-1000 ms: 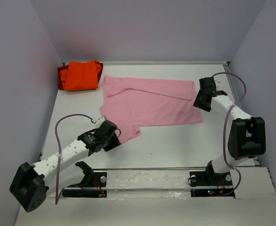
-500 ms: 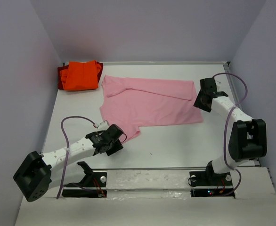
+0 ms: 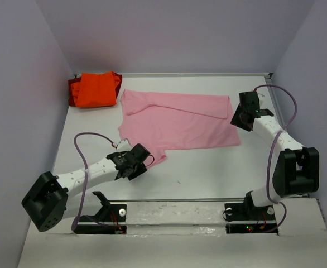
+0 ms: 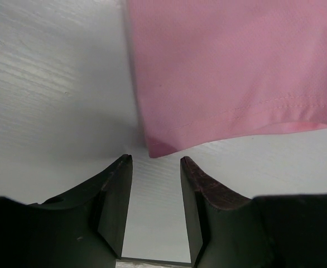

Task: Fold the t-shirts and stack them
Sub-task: Fold the tshirt

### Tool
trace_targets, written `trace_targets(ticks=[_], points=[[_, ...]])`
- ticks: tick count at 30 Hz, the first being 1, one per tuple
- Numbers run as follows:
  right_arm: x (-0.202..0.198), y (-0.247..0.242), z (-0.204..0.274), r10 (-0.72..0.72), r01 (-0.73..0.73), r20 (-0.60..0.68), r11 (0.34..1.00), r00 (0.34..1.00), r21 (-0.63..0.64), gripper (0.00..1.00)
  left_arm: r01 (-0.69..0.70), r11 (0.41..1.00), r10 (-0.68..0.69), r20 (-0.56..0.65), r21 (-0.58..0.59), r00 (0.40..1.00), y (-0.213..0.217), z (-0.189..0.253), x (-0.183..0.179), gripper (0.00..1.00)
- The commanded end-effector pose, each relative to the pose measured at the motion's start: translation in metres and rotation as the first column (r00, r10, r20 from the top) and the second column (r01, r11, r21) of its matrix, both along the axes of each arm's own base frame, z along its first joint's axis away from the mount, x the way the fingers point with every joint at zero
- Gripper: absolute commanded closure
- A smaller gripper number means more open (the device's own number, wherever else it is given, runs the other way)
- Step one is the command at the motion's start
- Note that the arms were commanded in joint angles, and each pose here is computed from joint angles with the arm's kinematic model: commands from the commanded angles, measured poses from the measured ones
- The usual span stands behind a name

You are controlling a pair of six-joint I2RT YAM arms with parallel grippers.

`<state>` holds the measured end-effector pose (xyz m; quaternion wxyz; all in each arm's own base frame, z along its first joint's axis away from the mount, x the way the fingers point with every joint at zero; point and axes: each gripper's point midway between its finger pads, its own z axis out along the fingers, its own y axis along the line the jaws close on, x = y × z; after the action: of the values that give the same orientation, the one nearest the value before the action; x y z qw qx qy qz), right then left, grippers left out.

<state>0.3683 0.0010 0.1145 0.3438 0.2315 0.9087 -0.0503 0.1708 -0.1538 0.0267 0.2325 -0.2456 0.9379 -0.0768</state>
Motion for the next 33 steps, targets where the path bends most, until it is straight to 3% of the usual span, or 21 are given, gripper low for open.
trace_targets(ticks=[1,13,15,19,21,33], points=[[0.005,0.001,0.007,0.005,-0.005,0.044,1.000,0.999,0.000,0.51,-0.022,0.999,0.020,0.039,0.044,0.999,0.001,0.003,0.013,0.50],[0.003,0.002,0.012,0.010,-0.011,0.070,1.000,0.998,0.007,0.51,-0.022,0.991,0.024,-0.014,0.132,1.000,0.008,-0.019,0.011,0.53],[0.002,0.001,0.007,0.008,-0.008,0.056,1.000,0.998,0.000,0.51,-0.021,0.991,0.022,-0.007,0.132,1.000,0.007,-0.019,0.013,0.58],[0.001,-0.002,0.004,0.002,-0.001,0.045,1.000,0.999,-0.013,0.51,-0.015,0.990,0.016,-0.009,0.140,1.000,0.008,-0.018,0.012,0.95],[0.000,-0.004,0.005,0.001,0.000,0.043,1.000,0.999,-0.022,0.51,-0.011,0.990,0.012,-0.008,0.140,1.000,0.008,-0.017,0.012,1.00],[-0.026,-0.013,-0.021,-0.043,0.034,-0.133,0.997,0.990,-0.067,0.48,0.049,0.993,-0.061,0.108,0.105,0.992,0.001,0.021,0.029,1.00]])
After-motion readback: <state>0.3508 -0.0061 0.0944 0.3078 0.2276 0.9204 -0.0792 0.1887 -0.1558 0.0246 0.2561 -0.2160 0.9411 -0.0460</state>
